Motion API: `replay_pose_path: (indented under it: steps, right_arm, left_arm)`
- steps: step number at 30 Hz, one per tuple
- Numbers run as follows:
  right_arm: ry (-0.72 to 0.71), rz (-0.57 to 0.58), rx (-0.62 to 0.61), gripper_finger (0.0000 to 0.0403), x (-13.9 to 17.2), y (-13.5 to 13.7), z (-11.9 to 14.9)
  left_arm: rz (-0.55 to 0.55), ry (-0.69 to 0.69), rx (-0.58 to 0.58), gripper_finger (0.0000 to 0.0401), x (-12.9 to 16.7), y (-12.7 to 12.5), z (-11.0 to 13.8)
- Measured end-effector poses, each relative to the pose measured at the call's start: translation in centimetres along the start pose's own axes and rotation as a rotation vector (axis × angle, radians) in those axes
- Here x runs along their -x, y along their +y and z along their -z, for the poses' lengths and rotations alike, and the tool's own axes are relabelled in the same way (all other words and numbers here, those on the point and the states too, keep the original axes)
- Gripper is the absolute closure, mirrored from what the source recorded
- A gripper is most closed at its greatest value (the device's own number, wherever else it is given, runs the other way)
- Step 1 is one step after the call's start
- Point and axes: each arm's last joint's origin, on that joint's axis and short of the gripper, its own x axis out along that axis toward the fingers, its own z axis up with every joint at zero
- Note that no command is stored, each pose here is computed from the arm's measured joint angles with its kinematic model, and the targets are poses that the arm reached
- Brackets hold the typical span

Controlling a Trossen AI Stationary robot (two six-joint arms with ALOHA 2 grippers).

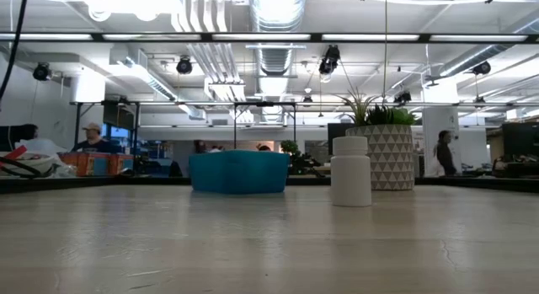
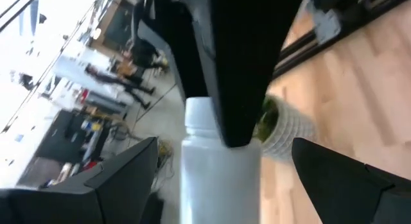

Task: Pick and place pill bottles into a basket
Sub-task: Put the white pill bottle into the dark blue bin

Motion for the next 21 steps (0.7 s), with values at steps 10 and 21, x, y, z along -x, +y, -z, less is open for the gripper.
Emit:
replay_pose_path:
  steps: [10, 21]
  right_arm:
    - [0.071, 0.069, 0.122, 0.0246, -1.5, 0.6, -0.8]
    - [0.087, 0.114, 0.164, 0.0246, -1.7, 0.8, -1.5]
  left_arm:
    - [-0.030, 0.036, 0.004, 0.0060, -0.2, 0.3, 0.3]
    - [-0.032, 0.085, -0.025, 0.0061, -0.2, 0.1, 0.7]
